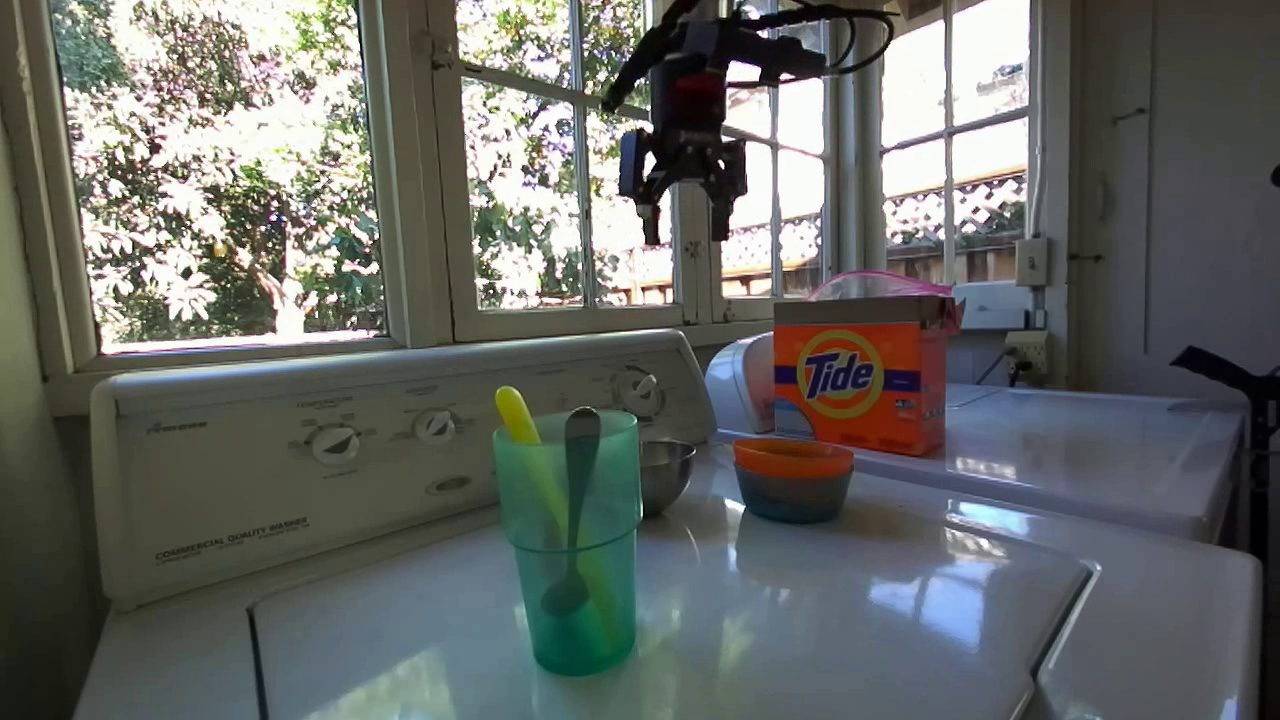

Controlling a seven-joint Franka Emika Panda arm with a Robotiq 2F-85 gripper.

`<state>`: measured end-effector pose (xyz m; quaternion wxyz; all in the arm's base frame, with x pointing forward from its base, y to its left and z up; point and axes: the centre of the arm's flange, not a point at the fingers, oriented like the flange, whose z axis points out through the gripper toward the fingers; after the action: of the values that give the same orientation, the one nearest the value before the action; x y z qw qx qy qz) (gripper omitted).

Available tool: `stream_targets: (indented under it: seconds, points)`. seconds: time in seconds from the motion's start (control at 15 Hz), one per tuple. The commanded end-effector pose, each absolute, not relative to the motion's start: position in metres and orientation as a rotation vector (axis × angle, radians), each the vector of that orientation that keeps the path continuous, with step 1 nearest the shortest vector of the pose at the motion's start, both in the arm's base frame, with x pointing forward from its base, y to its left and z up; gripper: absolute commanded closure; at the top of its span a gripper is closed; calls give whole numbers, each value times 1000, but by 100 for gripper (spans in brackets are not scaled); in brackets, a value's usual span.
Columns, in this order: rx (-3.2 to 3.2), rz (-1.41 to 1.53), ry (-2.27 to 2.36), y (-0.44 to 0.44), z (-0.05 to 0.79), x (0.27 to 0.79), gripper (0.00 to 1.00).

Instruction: Unstack the bowls on the counter

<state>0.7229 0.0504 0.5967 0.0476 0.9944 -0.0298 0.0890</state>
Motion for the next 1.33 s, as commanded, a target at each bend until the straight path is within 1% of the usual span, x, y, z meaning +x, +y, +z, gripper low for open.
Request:
stream_targets:
  seconds: [0.0,0.13,0.4,0.73,1.0,1.27]
  points:
    - [3033,273,-83,51,598,722,0]
    - [2973,306,-71,49,598,716,0]
    - [2914,261,42,21,590,671,0]
    - [3000,27,147,26,558,647,0]
    - [3017,-246,258,23,530,621,0]
    - [2938,-384,267,6,503,601,0]
